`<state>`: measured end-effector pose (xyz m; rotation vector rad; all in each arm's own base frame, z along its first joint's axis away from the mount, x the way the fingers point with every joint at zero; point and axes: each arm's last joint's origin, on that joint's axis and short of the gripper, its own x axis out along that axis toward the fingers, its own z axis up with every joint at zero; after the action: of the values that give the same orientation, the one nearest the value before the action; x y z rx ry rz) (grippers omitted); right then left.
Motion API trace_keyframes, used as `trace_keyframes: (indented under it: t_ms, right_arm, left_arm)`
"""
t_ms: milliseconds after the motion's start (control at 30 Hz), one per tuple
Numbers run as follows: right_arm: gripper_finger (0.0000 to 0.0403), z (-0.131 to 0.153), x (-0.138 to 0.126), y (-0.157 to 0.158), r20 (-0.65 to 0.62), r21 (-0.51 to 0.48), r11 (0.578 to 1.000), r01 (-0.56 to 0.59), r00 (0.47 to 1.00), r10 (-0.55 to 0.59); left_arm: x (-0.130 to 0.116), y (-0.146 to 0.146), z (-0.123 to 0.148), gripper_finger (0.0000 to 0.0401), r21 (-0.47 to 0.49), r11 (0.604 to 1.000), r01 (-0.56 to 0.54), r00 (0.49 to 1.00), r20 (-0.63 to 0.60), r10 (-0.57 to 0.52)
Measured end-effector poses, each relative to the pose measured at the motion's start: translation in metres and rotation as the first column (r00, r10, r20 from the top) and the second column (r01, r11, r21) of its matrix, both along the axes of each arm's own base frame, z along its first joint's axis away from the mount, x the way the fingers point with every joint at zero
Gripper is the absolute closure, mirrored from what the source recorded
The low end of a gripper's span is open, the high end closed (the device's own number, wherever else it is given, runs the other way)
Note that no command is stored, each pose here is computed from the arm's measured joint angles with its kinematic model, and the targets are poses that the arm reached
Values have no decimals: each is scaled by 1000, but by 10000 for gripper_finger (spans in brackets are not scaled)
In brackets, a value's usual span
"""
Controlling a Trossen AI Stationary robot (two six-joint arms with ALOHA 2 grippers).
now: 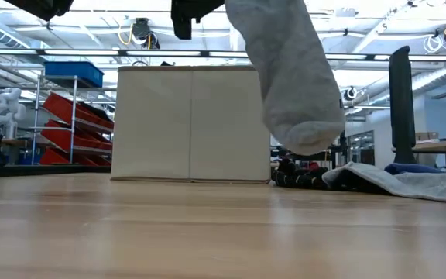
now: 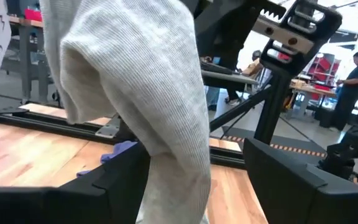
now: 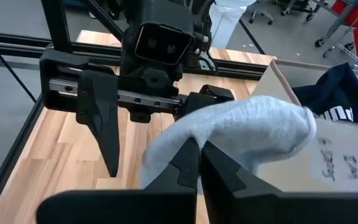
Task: Sort clothes
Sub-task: Put the gray sock into the white laundry organizer
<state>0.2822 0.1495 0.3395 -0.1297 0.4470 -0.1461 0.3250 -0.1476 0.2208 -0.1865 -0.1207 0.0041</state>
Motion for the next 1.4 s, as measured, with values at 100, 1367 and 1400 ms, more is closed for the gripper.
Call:
trace_keyframes:
  t_ms: [100, 1367, 1400]
  right_arm:
    - [403, 0, 0, 1, -1, -6, 1000, -5, 1000, 5]
    - [175, 16, -107, -1, -206, -74, 987, 145, 966, -157]
    - [175, 16, -107, 0, -208, -80, 988, 136, 967, -149]
  left_arm:
    - [1, 3, 2, 148, -30, 1000, -5, 1000, 7, 5]
    - [-47, 118, 240, 399, 246, 881, -404, 913, 48, 406]
    - [-49, 129, 249, 399, 244, 869, -429, 901, 47, 432]
